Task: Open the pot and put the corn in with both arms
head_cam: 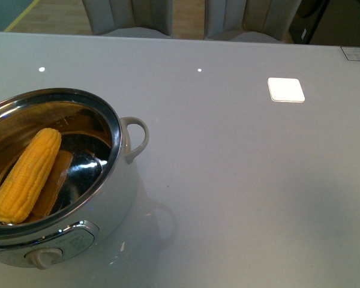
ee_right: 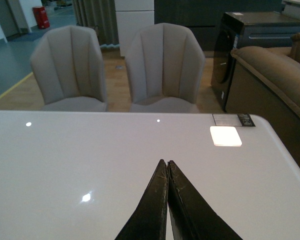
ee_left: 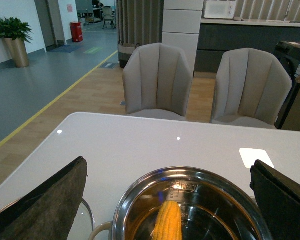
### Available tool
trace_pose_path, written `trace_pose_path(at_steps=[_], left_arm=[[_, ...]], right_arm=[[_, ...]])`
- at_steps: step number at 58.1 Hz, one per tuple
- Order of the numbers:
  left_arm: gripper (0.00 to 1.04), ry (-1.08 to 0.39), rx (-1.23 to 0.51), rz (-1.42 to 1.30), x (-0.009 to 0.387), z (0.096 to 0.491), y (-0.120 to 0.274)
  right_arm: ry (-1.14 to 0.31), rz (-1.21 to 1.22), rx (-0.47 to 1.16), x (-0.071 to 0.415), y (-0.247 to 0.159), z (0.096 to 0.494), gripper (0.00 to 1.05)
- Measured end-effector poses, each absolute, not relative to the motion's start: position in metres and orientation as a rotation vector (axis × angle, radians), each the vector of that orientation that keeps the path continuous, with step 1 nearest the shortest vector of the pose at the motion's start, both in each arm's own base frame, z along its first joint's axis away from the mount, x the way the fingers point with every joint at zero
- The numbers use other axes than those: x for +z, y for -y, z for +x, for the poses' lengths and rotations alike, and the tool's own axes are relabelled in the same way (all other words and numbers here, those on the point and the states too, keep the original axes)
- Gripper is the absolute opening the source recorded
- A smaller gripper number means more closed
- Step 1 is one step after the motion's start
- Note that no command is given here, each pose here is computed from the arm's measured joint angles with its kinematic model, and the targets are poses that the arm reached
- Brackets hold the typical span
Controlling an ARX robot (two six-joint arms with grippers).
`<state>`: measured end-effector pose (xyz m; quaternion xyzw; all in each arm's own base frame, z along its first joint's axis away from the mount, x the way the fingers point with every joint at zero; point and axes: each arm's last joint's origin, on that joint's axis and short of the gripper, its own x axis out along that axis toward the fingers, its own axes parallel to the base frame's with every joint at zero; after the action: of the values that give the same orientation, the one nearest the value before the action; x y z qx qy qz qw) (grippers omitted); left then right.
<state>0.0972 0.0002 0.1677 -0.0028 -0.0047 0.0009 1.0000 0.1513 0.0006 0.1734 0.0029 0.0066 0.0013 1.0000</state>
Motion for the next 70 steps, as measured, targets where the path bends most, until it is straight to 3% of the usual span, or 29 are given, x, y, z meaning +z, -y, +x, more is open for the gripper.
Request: trace_pose_path(at_steps=[70], left_arm=[[0.98,0.009,0.002,-0.005,0.168,0.097,0.000]], right_arm=[[-0.012,0.006,0.005,0.168,0.000,0.103,0.02]])
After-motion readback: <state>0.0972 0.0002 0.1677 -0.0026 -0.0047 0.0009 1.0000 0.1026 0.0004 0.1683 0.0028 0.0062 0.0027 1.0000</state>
